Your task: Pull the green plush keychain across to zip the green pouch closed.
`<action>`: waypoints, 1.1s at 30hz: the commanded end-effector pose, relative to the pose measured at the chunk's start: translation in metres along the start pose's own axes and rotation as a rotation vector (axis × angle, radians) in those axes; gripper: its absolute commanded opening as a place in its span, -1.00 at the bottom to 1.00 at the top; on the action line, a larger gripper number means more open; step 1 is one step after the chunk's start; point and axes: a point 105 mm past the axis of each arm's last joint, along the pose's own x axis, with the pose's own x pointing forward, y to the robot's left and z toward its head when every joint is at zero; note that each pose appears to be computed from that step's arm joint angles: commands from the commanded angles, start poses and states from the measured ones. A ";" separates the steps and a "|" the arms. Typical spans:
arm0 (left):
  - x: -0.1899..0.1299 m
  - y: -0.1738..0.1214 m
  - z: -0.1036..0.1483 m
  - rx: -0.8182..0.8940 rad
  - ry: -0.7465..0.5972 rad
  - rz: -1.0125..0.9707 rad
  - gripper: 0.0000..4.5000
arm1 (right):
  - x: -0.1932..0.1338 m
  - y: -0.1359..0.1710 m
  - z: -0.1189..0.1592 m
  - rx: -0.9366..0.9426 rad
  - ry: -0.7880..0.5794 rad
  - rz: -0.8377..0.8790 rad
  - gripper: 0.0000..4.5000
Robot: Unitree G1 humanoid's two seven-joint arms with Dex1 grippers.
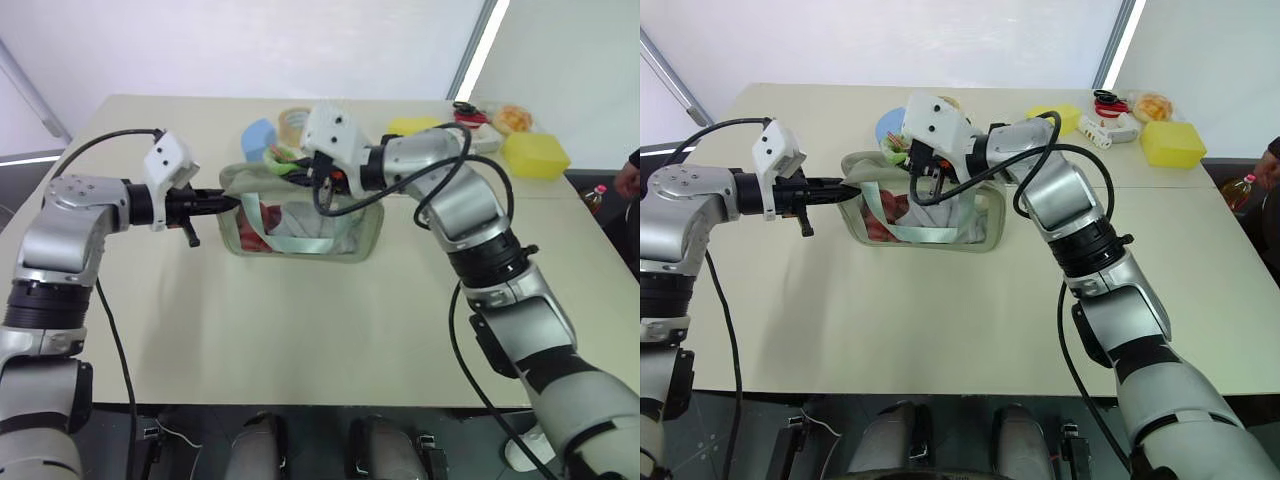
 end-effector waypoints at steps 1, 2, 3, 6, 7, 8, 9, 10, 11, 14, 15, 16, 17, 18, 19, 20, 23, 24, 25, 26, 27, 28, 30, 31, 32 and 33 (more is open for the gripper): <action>0.001 0.002 0.008 0.027 -0.022 0.008 -1.00 | -0.023 -0.024 0.015 0.013 -0.040 -0.107 -0.98; 0.002 0.002 0.008 0.027 -0.023 0.009 -1.00 | -0.031 -0.033 0.014 0.033 -0.036 -0.150 -0.98; 0.002 0.002 0.008 0.026 -0.023 0.008 -1.00 | -0.040 -0.041 0.012 0.043 -0.026 -0.190 -0.98; 0.002 0.001 0.007 0.022 -0.021 0.004 -1.00 | -0.074 -0.062 0.001 0.025 0.053 -0.312 -0.98; 0.001 0.001 0.007 0.022 -0.020 0.004 -1.00 | -0.085 -0.065 -0.003 0.009 0.088 -0.335 -0.98; 0.001 0.002 0.006 0.023 -0.017 0.005 -1.00 | -0.097 -0.068 -0.009 -0.018 0.133 -0.362 -0.98; 0.002 0.002 0.006 0.024 -0.016 0.006 -1.00 | -0.105 -0.069 -0.013 -0.037 0.163 -0.377 -0.98; 0.001 0.002 0.005 0.024 -0.014 0.007 -1.00 | -0.117 -0.073 -0.018 -0.048 0.204 -0.413 -0.98; 0.001 0.002 0.004 0.024 -0.013 0.007 -1.00 | -0.129 -0.076 -0.023 -0.059 0.242 -0.445 -0.98; 0.001 0.002 0.004 0.020 -0.012 0.007 -1.00 | -0.157 -0.084 -0.035 -0.097 0.347 -0.529 -0.98; 0.001 0.002 0.004 0.019 -0.011 0.008 -1.00 | -0.165 -0.085 -0.044 -0.120 0.400 -0.556 -0.98; 0.001 0.003 0.004 0.019 -0.011 0.009 -1.00 | -0.171 -0.086 -0.051 -0.137 0.441 -0.572 -0.98; 0.002 0.003 0.004 0.018 -0.011 0.010 -1.00 | -0.174 -0.083 -0.061 -0.149 0.481 -0.578 -0.98; 0.002 0.003 0.003 0.019 -0.011 0.010 -1.00 | -0.173 -0.079 -0.072 -0.160 0.513 -0.569 -0.98; 0.002 0.003 0.003 0.018 -0.011 0.010 -1.00 | -0.170 -0.074 -0.082 -0.157 0.533 -0.555 -0.98; 0.004 0.003 0.003 0.018 -0.012 0.009 -1.00 | -0.165 -0.067 -0.093 -0.139 0.540 -0.542 -0.98; 0.005 0.001 0.004 0.019 -0.015 0.003 -1.00 | -0.139 -0.042 -0.126 -0.001 0.502 -0.511 -0.98; 0.006 0.001 0.005 0.019 -0.015 0.002 -1.00 | -0.130 -0.033 -0.136 0.046 0.488 -0.497 -0.98; 0.006 0.001 0.005 0.019 -0.016 0.001 -1.00 | -0.123 -0.026 -0.143 0.080 0.479 -0.493 -0.98; 0.005 0.001 0.005 0.019 -0.015 0.001 -1.00 | -0.118 -0.022 -0.149 0.104 0.473 -0.496 -0.98; 0.005 0.000 0.005 0.019 -0.014 0.000 -1.00 | -0.111 -0.016 -0.155 0.138 0.461 -0.493 -0.98; 0.005 0.000 0.005 0.020 -0.014 -0.001 -1.00 | -0.104 -0.011 -0.160 0.168 0.449 -0.495 -0.98; 0.004 0.000 0.006 0.022 -0.012 -0.001 -1.00 | -0.091 -0.002 -0.163 0.199 0.422 -0.484 -0.98; 0.003 0.000 0.006 0.023 -0.012 -0.001 -1.00 | -0.087 0.001 -0.163 0.213 0.411 -0.476 -0.98; 0.003 0.000 0.006 0.023 -0.011 0.000 -1.00 | -0.084 0.004 -0.163 0.221 0.405 -0.471 -0.98; 0.003 0.000 0.006 0.024 -0.011 0.000 -1.00 | -0.083 0.005 -0.163 0.226 0.403 -0.469 -0.98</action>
